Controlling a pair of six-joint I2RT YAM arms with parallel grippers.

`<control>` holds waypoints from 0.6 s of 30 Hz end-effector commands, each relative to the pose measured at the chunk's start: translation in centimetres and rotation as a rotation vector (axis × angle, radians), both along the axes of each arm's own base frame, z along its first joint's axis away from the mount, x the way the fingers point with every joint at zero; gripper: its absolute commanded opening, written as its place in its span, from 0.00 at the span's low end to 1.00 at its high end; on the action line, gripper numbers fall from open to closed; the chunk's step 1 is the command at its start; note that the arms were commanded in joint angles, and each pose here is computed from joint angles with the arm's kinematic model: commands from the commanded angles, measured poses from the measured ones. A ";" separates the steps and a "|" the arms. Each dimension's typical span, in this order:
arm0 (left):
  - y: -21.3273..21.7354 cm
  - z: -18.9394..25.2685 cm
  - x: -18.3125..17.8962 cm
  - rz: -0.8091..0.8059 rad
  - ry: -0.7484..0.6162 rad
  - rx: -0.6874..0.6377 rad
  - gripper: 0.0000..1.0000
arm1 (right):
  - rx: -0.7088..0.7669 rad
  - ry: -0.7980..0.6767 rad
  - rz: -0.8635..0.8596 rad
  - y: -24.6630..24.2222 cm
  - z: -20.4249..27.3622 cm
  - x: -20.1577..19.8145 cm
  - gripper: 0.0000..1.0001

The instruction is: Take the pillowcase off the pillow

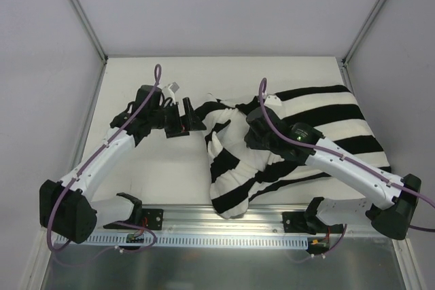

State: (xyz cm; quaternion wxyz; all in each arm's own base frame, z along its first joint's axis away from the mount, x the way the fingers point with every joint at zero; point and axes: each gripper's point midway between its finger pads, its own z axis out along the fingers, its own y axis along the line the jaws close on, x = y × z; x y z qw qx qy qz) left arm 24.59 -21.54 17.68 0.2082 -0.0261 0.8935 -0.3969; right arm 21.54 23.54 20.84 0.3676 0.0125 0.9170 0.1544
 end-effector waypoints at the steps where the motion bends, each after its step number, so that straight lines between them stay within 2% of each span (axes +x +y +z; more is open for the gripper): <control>1: 1.1 4.2 1.9 0.057 -0.176 0.046 0.88 | 0.053 -0.081 -0.031 -0.4 3.3 0.5 0.01; 2: 1.3 4.8 2.2 0.069 -0.212 0.066 0.91 | 0.053 -0.081 -0.026 -0.3 3.4 0.5 0.01; 6: -1.0 7.4 1.9 0.000 -0.317 0.087 0.95 | 0.046 -0.081 -0.015 -0.1 3.6 0.4 0.01; 11: -4.2 6.4 1.1 -0.125 -0.299 0.177 0.95 | 0.054 -0.087 -0.020 -0.2 4.0 0.4 0.01; 18: -6.4 4.8 1.0 -0.215 -0.248 0.199 0.88 | 0.042 -0.083 -0.023 -0.4 3.9 0.2 0.01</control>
